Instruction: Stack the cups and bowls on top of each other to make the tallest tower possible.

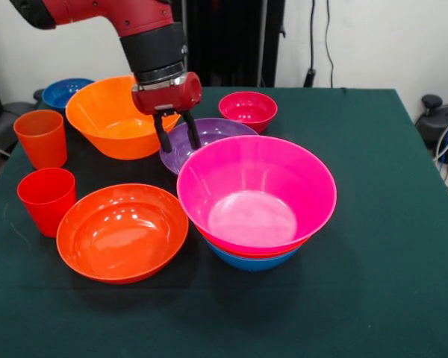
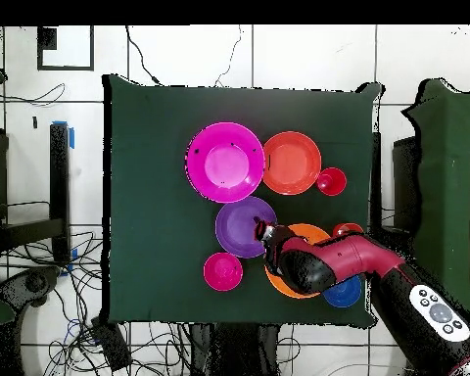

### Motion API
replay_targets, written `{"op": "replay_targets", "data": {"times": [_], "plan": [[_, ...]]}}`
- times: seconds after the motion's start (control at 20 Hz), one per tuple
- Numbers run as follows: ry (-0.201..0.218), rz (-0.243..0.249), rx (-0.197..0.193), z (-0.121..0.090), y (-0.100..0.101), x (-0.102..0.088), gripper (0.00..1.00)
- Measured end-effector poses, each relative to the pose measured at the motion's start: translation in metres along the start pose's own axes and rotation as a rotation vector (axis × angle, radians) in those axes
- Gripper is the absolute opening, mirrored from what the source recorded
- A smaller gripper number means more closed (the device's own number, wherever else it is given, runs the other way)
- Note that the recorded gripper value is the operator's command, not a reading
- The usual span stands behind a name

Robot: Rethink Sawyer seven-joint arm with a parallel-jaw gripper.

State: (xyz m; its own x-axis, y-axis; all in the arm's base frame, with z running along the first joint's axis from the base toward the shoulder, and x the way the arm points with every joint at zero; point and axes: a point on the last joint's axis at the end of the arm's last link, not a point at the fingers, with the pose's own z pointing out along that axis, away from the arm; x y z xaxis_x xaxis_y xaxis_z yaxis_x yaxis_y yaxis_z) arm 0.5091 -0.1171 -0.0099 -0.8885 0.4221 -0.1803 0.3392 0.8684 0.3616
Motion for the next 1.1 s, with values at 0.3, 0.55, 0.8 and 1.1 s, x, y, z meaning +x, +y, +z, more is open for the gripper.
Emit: {"op": "replay_targets", "data": {"times": [0.3,0.55,0.8,1.1], "plan": [[0.002,-0.026,0.002,0.002,-0.006,-0.001,1.00],[0.010,-0.100,0.020,-0.001,-0.018,-0.003,1.00],[0.032,-0.184,0.046,-0.005,-0.030,-0.003,1.00],[0.043,-0.245,0.062,-0.010,-0.042,-0.004,1.00]]}}
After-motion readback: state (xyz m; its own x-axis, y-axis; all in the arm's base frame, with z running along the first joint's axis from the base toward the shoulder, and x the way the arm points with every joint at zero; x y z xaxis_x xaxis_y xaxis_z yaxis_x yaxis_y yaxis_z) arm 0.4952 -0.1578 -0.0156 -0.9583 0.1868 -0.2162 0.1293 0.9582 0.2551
